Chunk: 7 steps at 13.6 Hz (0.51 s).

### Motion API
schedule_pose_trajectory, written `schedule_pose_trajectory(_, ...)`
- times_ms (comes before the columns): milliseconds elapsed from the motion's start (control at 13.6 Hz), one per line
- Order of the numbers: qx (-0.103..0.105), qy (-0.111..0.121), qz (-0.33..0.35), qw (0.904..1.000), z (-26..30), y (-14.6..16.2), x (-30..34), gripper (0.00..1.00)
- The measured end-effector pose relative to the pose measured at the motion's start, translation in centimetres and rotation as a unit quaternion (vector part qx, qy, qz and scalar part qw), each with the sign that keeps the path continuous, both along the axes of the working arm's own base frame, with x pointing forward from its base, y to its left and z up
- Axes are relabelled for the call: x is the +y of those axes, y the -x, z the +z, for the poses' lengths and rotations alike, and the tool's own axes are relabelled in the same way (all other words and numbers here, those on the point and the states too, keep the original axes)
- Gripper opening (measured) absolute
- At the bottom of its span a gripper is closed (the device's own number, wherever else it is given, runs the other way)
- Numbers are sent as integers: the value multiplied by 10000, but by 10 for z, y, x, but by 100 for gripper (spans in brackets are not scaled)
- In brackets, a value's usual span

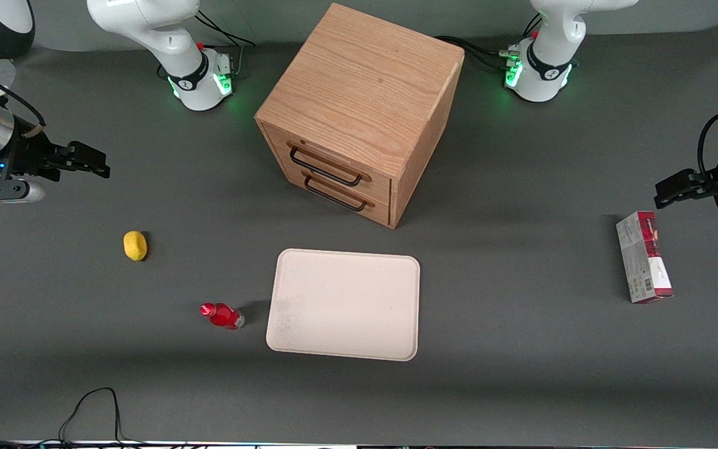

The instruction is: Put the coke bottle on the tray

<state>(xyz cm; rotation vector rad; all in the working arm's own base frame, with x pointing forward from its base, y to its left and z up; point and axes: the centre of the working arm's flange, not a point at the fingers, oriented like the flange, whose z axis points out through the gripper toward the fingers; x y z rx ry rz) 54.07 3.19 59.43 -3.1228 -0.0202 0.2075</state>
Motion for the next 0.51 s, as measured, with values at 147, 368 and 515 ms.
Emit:
schedule_pose_trajectory(147,-56,-42,-54,10000,3,-10,8,100)
schedule_pose_trajectory(368,69,-78,-416,9991,5,-39,49,100)
schedule_pose_trajectory(515,157,-5,-666,9977,-1,-66,103,100)
